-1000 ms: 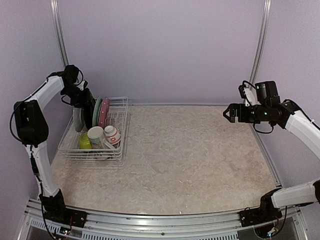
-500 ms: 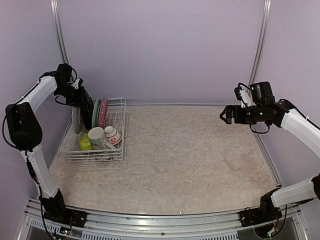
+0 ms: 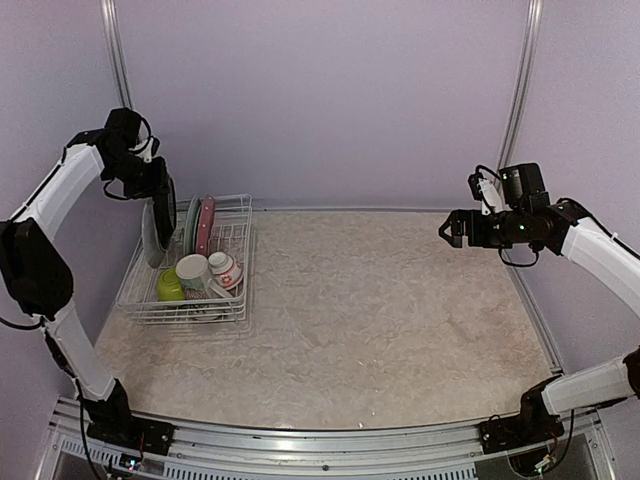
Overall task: Unload the mixed dishes from the dish rack
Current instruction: Grab the plate from the dish rack, then pass from the left arm to the right
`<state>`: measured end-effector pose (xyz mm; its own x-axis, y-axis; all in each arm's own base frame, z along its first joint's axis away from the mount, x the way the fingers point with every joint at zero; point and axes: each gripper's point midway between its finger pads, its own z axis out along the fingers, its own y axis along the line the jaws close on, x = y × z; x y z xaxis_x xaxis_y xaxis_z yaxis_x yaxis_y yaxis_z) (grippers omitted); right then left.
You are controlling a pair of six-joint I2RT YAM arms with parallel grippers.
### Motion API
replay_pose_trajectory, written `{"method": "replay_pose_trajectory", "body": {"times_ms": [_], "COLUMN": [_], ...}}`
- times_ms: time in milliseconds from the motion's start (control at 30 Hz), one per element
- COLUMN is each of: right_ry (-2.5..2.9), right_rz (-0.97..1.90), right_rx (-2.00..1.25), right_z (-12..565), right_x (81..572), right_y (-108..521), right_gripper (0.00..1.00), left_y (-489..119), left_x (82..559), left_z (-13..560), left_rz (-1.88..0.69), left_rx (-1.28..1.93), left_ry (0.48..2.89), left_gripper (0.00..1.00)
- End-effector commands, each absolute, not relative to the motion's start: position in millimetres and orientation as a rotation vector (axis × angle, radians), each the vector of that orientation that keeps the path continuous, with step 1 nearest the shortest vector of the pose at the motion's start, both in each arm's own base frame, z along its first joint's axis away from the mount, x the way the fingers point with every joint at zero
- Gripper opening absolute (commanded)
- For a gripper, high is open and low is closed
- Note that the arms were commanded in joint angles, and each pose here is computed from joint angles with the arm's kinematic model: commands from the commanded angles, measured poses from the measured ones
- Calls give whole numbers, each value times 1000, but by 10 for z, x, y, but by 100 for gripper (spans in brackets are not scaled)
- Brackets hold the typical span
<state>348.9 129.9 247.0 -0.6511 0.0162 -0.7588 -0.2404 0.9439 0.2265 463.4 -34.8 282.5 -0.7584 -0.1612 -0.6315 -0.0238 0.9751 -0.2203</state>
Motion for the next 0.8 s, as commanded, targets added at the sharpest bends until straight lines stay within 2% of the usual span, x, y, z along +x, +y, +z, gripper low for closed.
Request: {"method": "replay_pose_trajectory", "body": {"times_ms": [0, 167, 400, 600, 767], "right_ry": [2227, 2246, 2298, 2317, 2296], "right_rz": [399, 392, 355, 349, 447], "right_rx": [-148, -113, -22, 72, 53], "right_z": [2568, 2483, 2326, 2287, 2343], "right_x": [3518, 3537, 3568, 3612, 3629], "right_y": [1336, 1319, 1242, 1204, 1337], "right_gripper": [100, 100, 100, 100, 100], "left_y": [-377, -712, -1590, -2448, -2823], "left_x": [4542, 4409, 4098, 3797, 3799], "left_z": [3445, 3638, 3801, 3910, 3975], "left_rz": [-154, -180, -117, 35, 297], "left_rx": [-81, 4, 278, 535, 640], "left_ry": [2246, 2214, 2143, 1991, 1838], "left_gripper": [0, 0, 0, 0, 0]}}
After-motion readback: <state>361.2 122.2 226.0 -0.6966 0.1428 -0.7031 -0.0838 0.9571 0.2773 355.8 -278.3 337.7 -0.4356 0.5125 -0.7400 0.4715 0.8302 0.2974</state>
